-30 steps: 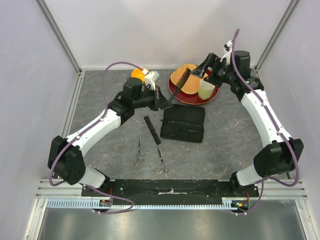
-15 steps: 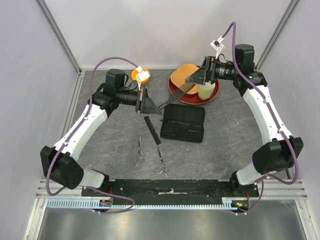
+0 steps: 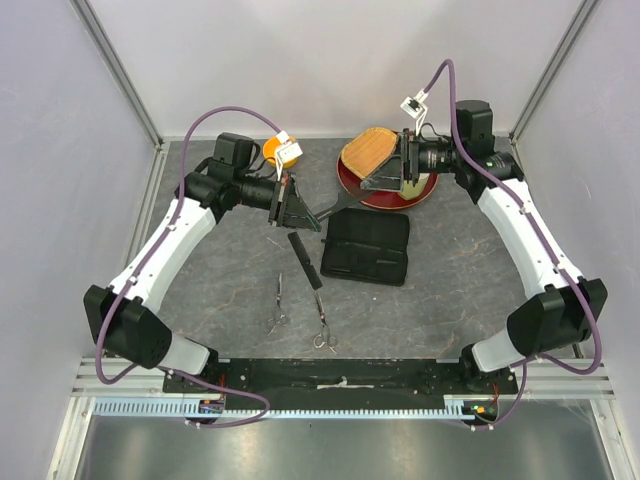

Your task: Sort the hair-cutting tools

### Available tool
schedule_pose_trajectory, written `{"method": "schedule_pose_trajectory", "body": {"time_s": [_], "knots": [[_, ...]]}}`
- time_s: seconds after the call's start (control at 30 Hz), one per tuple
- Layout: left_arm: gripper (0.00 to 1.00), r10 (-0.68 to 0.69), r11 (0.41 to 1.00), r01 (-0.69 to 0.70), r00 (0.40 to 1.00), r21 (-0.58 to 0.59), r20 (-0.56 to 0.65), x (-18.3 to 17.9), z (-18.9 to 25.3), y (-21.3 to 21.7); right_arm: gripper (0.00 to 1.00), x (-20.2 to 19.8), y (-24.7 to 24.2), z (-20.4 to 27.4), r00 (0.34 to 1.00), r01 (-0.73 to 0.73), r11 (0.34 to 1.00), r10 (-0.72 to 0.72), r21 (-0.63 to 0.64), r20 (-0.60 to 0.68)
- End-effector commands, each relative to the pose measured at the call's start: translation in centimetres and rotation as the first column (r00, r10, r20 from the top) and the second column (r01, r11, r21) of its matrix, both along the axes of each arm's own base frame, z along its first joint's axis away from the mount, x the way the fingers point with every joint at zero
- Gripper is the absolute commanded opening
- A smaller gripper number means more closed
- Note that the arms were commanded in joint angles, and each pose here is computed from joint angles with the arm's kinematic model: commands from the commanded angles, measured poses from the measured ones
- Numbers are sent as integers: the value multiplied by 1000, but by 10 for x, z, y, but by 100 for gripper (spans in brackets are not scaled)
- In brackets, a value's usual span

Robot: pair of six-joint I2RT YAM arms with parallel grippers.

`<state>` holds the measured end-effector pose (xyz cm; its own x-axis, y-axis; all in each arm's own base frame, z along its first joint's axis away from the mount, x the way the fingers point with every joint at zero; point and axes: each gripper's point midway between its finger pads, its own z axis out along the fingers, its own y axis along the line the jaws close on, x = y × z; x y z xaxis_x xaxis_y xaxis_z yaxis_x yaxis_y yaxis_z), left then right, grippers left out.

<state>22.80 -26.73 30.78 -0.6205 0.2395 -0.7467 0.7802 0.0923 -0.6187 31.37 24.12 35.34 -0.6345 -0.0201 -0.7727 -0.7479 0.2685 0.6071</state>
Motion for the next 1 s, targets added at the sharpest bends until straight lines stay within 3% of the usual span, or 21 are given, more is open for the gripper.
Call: {"method": "schedule_pose_trajectory", "body": {"time_s": [0.0, 0.23, 0.47, 0.5, 0.53, 0.6, 0.63, 0.7, 0.73, 0.77, 0.8, 0.87, 0.9, 0.97], "knots": [[2, -38, 999, 38, 998, -8, 53, -3, 5, 1, 85, -24, -1, 15, 994, -76, 997, 74, 22, 81], [2, -49, 999, 50, 998, -13, 51, -2, 5, 0, 74, -33, 0, 15, 992, -109, 993, 106, 36, 69], [2, -53, 998, 54, 997, -10, 56, -2, 5, 1, 55, -40, -2, 9, 991, -120, 992, 117, 34, 66], [2, -55, 998, 55, 997, -11, 55, -2, 5, 0, 51, -39, -2, 8, 991, -117, 993, 114, 33, 65], [2, -54, 998, 55, 997, -11, 57, -2, 5, 0, 39, -37, -2, 6, 993, -103, 994, 101, 26, 61], [2, -55, 998, 55, 997, -9, 56, -1, 4, 0, 31, -29, -4, 1, 996, -60, 998, 59, 6, 60], [2, -54, 999, 54, 997, -8, 57, -1, 5, 0, 20, -23, -5, -2, 998, -29, 1000, 29, -7, 56], [5, -38, 999, 38, 997, 7, 63, 2, 2, 1, 11, -15, -7, -5, 998, 11, 1000, -10, -24, 57], [10, -26, 1000, 25, 997, 17, 69, 4, 1, 1, 1, -10, -9, -6, 998, 37, 999, -35, -33, 56], [15, -15, 1000, 13, 997, 25, 79, 6, 1, 2, 0, -4, -11, -8, 995, 78, 996, -75, -49, 63], [32, 10, 999, -14, 996, 48, 91, 11, -2, 3, 0, 0, -13, -9, 994, 97, 994, -94, -55, 61], [48, 56, 995, -65, 992, 76, 117, 20, -3, 5, 0, 9, -16, -13, 988, 147, 986, -142, -75, 61], [67, 129, 981, -147, 982, 126, 138, 33, -9, 9, 0, 11, -17, -14, 986, 163, 983, -158, -81, 59], [83, 238, 946, -271, 953, 175, 190, 55, -14, 17, 0, 21, -21, -21, 976, 217, 970, -214, -105, 45]]}}
